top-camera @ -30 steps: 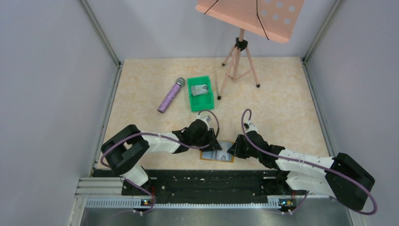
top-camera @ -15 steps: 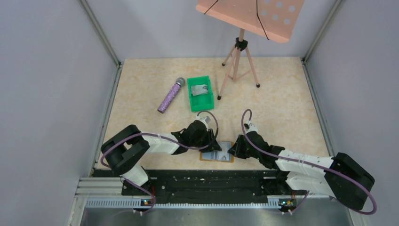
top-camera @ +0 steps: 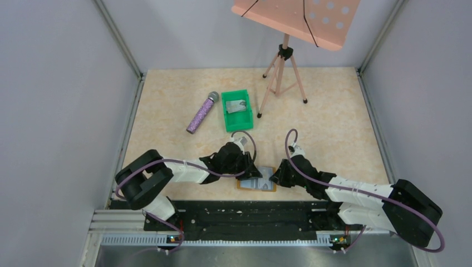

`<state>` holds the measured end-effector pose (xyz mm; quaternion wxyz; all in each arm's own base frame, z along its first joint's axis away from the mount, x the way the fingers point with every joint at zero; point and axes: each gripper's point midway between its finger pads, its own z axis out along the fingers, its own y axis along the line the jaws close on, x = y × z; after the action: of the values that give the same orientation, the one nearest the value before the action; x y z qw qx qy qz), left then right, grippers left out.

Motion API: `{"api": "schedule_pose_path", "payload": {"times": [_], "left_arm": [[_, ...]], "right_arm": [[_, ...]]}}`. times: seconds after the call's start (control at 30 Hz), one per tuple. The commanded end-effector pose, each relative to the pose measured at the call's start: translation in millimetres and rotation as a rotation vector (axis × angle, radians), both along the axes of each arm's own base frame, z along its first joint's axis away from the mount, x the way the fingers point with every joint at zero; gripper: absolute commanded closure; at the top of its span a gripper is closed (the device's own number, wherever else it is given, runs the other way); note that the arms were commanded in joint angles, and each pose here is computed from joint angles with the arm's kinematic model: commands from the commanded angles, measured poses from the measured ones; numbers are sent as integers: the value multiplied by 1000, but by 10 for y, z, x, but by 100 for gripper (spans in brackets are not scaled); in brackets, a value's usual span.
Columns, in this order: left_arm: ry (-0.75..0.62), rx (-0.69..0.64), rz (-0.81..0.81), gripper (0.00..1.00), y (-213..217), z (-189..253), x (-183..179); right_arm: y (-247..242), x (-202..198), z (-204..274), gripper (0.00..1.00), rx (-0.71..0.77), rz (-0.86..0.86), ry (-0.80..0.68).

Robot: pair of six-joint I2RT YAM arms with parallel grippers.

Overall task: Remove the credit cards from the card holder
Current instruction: Remove the credit card from the card holder.

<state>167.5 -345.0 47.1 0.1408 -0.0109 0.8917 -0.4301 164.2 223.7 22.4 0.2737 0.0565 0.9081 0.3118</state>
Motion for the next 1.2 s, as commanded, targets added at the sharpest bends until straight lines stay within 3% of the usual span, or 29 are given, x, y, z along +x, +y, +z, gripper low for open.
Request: {"api": "schedule_pose_path", "payload": {"times": [0.0,0.13,0.33,0.87,1.17], "left_arm": [[-77,-164,-41,72,-197,448,5],[-75,-151,-47,77,-195,383,2],[-67,-154,-49,100,-201,356,-5],[-95,-22,-20,100,14,233,101],[-71,-32,-38,100,83,188,128]], "right_arm": [[-138,-104,-216,90,-60,-8,61],[-113,-94,-185,90,-47,-6,57],[-113,-76,-149,90,-41,-11,45],[-174,-40,-158,90,-77,-34,36],[-269,-44,-263,93,-120,-70,57]]}}
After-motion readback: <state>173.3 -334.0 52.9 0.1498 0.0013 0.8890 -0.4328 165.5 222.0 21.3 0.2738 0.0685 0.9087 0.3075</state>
